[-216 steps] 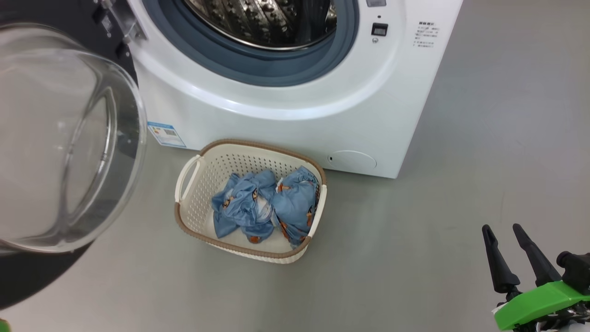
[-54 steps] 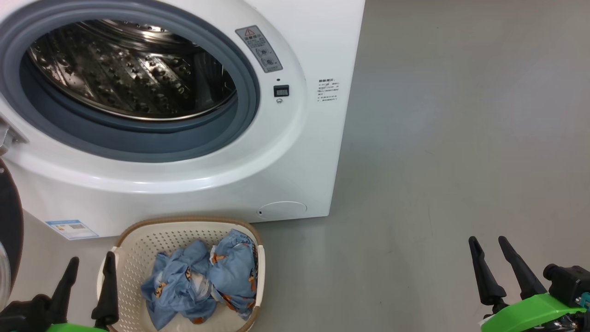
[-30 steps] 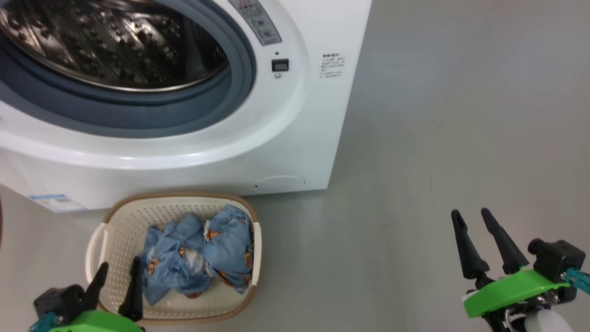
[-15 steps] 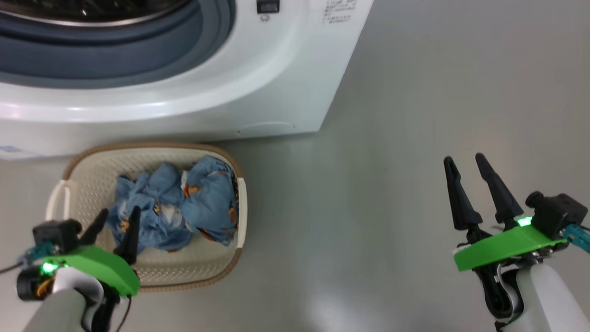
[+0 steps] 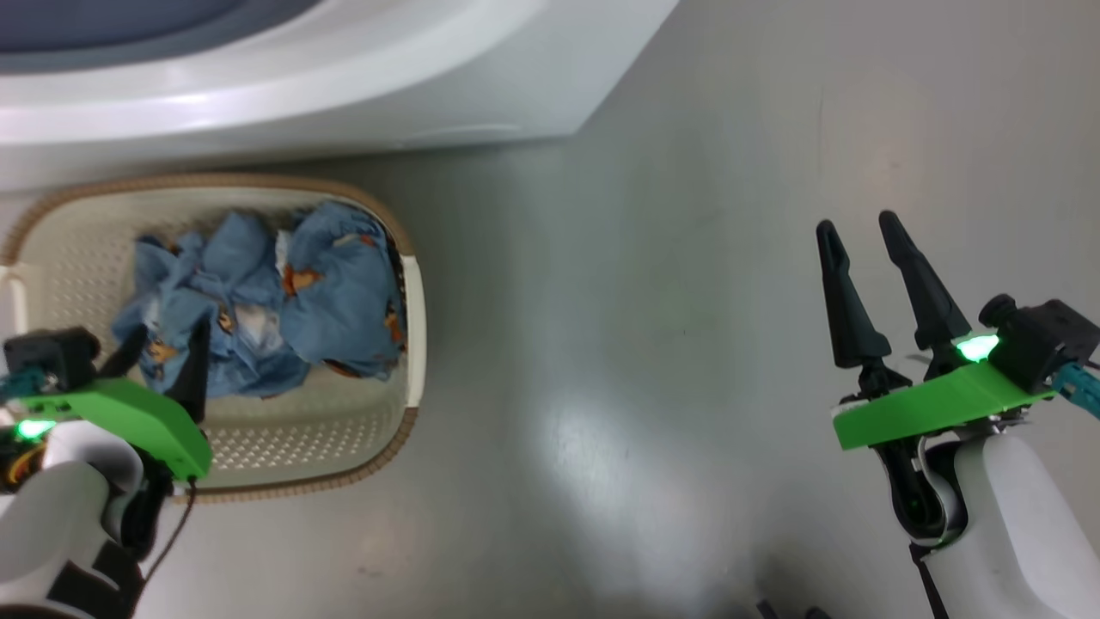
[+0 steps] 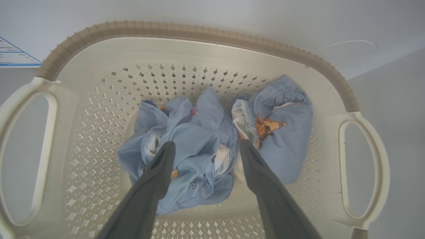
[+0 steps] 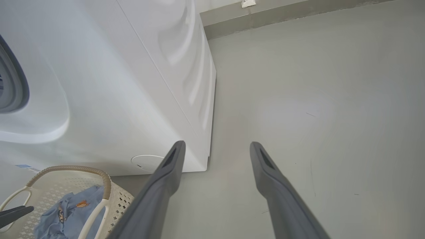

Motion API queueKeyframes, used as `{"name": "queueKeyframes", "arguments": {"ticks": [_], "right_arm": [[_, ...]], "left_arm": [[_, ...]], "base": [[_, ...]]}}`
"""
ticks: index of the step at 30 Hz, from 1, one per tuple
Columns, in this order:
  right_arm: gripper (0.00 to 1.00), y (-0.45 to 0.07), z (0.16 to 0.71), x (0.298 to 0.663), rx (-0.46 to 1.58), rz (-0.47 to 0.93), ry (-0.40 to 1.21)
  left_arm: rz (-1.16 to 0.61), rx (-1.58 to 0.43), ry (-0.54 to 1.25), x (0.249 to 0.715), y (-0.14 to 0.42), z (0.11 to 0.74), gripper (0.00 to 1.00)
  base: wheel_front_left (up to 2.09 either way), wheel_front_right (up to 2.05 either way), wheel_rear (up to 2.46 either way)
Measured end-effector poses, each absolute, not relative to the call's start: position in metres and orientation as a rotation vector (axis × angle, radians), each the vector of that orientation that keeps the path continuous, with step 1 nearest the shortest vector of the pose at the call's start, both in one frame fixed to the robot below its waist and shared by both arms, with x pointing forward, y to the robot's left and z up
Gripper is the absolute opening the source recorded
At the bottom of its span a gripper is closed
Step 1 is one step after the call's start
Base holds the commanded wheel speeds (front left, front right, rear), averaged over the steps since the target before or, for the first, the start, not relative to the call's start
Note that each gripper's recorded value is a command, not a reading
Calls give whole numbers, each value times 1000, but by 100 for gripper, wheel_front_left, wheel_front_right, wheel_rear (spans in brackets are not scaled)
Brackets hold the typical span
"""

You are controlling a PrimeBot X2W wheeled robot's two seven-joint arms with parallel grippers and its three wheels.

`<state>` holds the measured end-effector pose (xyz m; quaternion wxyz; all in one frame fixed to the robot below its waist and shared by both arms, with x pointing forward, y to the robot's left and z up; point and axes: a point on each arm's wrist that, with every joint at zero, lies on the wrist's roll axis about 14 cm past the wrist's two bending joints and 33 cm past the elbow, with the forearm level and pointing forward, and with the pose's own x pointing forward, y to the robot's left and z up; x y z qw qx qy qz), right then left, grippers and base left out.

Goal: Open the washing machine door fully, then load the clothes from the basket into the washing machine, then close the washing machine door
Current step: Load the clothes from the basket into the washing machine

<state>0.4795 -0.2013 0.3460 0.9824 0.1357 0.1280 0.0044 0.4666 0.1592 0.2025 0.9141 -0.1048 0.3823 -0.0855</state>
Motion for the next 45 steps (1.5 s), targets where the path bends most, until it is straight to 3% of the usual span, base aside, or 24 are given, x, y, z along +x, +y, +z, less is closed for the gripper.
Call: {"name": "queueKeyframes", "arguments": {"ticks": [17, 30, 31, 32, 33, 45], "right_arm": [[100, -198, 312, 482, 271, 8, 319], [100, -196, 300, 479, 270, 11, 344], [100, -196, 299, 479, 270, 12, 346], [100, -196, 298, 479, 267, 14, 348], [100, -196, 298, 478, 264, 15, 348], [100, -192, 312, 484, 269, 27, 312]], "left_arm": [[-216, -175, 959, 463, 160, 139, 100], [-245, -248, 985, 472, 141, 127, 100], [-245, -250, 990, 472, 141, 126, 84], [-245, -253, 999, 471, 141, 125, 28], [-249, -253, 1004, 471, 140, 125, 0], [-184, -297, 961, 477, 148, 141, 0]], "base": [[0, 0, 0], [0, 0, 0], [0, 0, 0], [0, 0, 0], [0, 0, 0], [0, 0, 0]]}}
